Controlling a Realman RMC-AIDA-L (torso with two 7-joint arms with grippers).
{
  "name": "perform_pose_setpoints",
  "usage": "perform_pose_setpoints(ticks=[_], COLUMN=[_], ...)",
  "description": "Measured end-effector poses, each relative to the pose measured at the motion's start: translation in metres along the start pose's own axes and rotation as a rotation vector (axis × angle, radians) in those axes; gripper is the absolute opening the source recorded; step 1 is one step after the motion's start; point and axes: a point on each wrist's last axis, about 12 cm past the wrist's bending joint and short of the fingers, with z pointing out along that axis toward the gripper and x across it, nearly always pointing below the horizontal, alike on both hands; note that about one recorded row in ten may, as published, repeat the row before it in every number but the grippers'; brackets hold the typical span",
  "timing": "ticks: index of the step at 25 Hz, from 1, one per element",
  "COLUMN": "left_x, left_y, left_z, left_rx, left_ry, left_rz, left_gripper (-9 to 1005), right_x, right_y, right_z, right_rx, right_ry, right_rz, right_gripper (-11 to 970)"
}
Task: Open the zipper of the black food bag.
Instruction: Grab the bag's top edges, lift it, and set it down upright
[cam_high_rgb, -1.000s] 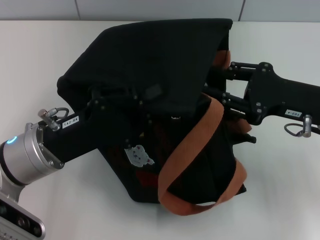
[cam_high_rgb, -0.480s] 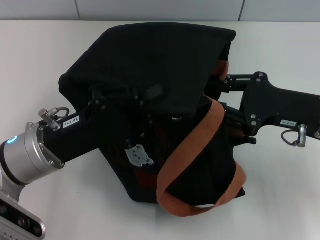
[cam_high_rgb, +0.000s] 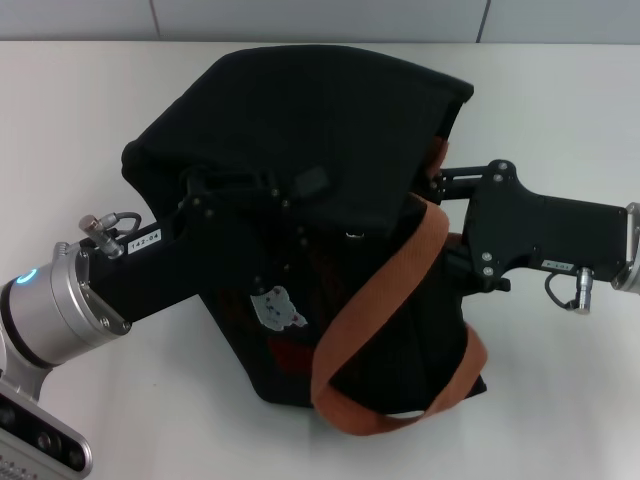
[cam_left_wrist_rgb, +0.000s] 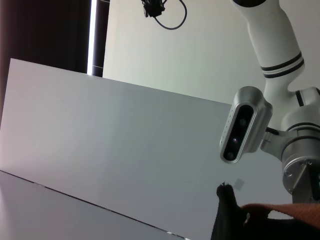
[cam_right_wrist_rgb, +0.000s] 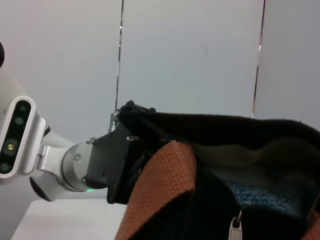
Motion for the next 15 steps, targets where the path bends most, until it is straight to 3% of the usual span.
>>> perform_pose_setpoints(ticks=[13, 15], left_x=[0.0001, 0.0001], left_y=[0.0002, 0.0002], left_z=[0.0011, 0.0015], left_rx=[0.002, 0.003], left_ry=[-0.007, -0.010], left_rz=[0.000, 0.000], left_gripper=[87, 87], right_x=[0.0030, 0.0037], right_y=[-0.0008, -0.0009], right_z=[0.0014, 0.0015], right_rx=[0.048, 0.052], right_ry=[-0.033, -0.030], right_rz=[-0.029, -0.033], right_gripper=[284, 211])
